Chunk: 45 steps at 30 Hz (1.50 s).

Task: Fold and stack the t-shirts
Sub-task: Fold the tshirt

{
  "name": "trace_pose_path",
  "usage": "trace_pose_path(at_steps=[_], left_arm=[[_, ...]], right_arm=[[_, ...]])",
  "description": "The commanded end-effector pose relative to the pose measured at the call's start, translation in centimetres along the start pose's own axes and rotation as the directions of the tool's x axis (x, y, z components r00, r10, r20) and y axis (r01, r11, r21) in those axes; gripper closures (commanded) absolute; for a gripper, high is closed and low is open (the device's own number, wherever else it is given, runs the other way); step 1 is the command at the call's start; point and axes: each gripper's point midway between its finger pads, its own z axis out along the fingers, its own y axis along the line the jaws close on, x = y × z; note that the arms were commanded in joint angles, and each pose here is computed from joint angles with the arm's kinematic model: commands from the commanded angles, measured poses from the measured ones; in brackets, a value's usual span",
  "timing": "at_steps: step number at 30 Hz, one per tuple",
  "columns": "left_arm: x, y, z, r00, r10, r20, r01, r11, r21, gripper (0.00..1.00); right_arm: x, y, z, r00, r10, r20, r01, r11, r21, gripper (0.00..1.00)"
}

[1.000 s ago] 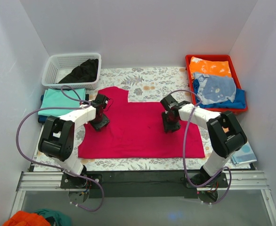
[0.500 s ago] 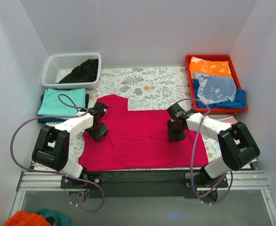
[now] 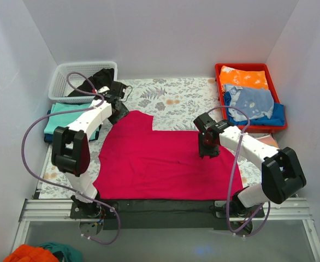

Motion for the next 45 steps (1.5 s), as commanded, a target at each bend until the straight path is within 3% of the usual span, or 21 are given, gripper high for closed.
trace_pose_path(at_steps=[1, 7, 10, 17, 34, 45], left_arm=[[-3.3, -1.8, 4.7, 0.998, 0.009, 0.062, -0.007, 1.0, -0.026, 0.55], [-7.0, -6.4, 8.7, 0.991, 0.031, 0.128, -0.034, 0.999, 0.02, 0.57], [-7.3, -7.2, 10.8, 0.993, 0.05, 0.111, -0.049, 0.999, -0.003, 0.57], [-5.4, -5.6, 13.2, 0.995, 0.086, 0.041, -0.085, 0.995, -0.043, 0.57], [-1.5, -2.3, 9.9, 0.985, 0.144, -0.092, -0.147, 0.989, -0.023, 0.61], [0.7, -2.6, 5.4, 0.969, 0.212, -0.125, -0.19, 0.968, 0.167, 0.67]], right_arm=[[-3.1, 0.3, -1.7, 0.996, 0.017, 0.09, -0.019, 1.0, 0.019, 0.55], [-3.4, 0.1, -1.7, 0.995, 0.014, 0.102, -0.017, 0.999, 0.035, 0.55], [-3.0, -0.2, -1.5, 0.995, 0.013, 0.096, -0.018, 0.999, 0.046, 0.54], [-2.5, -0.4, -1.2, 0.996, 0.028, 0.084, -0.033, 0.998, 0.055, 0.55], [-2.5, -0.4, -0.2, 0.998, 0.022, 0.059, -0.026, 0.996, 0.083, 0.55], [-2.0, -0.5, 0.7, 0.999, 0.013, 0.045, -0.016, 0.997, 0.082, 0.56]])
